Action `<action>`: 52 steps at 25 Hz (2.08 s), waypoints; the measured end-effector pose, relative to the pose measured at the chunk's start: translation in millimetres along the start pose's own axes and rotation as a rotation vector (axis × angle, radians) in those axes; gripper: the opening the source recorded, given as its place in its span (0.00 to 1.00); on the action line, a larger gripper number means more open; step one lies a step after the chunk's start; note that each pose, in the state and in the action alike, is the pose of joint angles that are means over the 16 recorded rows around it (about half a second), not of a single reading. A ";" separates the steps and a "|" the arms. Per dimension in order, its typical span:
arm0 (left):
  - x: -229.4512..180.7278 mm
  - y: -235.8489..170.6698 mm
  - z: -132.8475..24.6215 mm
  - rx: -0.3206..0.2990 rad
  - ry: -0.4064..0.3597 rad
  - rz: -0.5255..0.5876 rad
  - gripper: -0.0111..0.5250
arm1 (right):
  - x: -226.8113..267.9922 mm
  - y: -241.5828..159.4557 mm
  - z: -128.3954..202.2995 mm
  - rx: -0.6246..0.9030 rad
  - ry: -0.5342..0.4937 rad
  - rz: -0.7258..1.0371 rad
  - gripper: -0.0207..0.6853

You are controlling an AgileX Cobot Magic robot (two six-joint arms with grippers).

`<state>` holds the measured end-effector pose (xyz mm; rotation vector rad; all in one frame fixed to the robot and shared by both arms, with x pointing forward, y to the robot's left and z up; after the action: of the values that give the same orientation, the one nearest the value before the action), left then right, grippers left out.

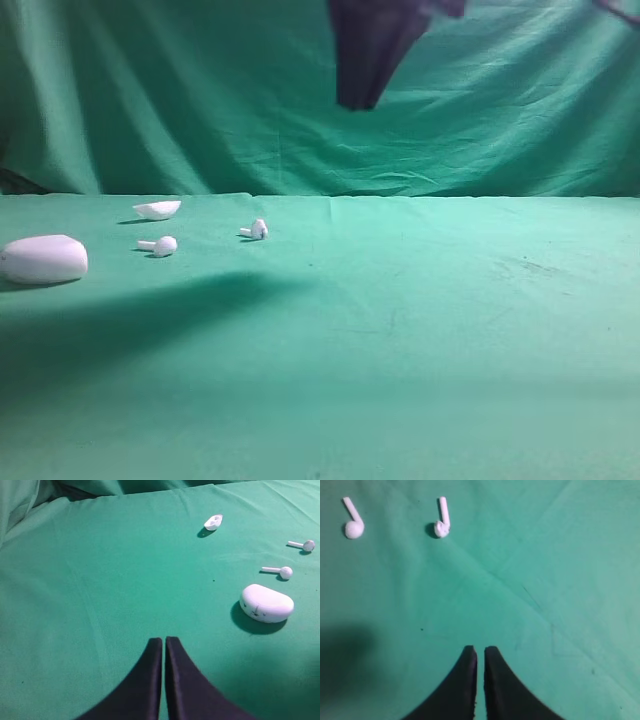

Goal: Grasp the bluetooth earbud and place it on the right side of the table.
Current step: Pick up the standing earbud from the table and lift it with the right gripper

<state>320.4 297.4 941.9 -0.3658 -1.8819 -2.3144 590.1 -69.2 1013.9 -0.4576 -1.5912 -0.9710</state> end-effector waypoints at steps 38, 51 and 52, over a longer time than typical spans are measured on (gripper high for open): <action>0.0 0.0 0.0 0.001 0.000 0.000 0.02 | -116.7 65.6 41.1 0.020 0.028 0.075 0.17; 0.0 0.0 0.0 0.001 0.000 0.000 0.02 | 12.8 70.2 1.0 -0.088 -0.027 -0.086 0.15; 0.0 0.0 0.0 0.001 0.000 0.000 0.02 | 26.7 66.1 -6.7 -0.107 -0.037 -0.098 0.15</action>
<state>320.4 297.4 941.9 -0.3660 -1.8829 -2.3137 636.1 -41.7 1061.4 -0.4770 -1.6126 -1.1321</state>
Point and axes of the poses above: a point on each arm's last joint axis where the gripper is mounted, x pointing back along that axis away from the gripper, z along the wrist's bending axis when the last joint is at zero, y = z × x, the point moved 3 cm from there along -x, pointing out along that axis toward the gripper, and after that the axes turned 7 degrees about -x, right-handed, at the moved point
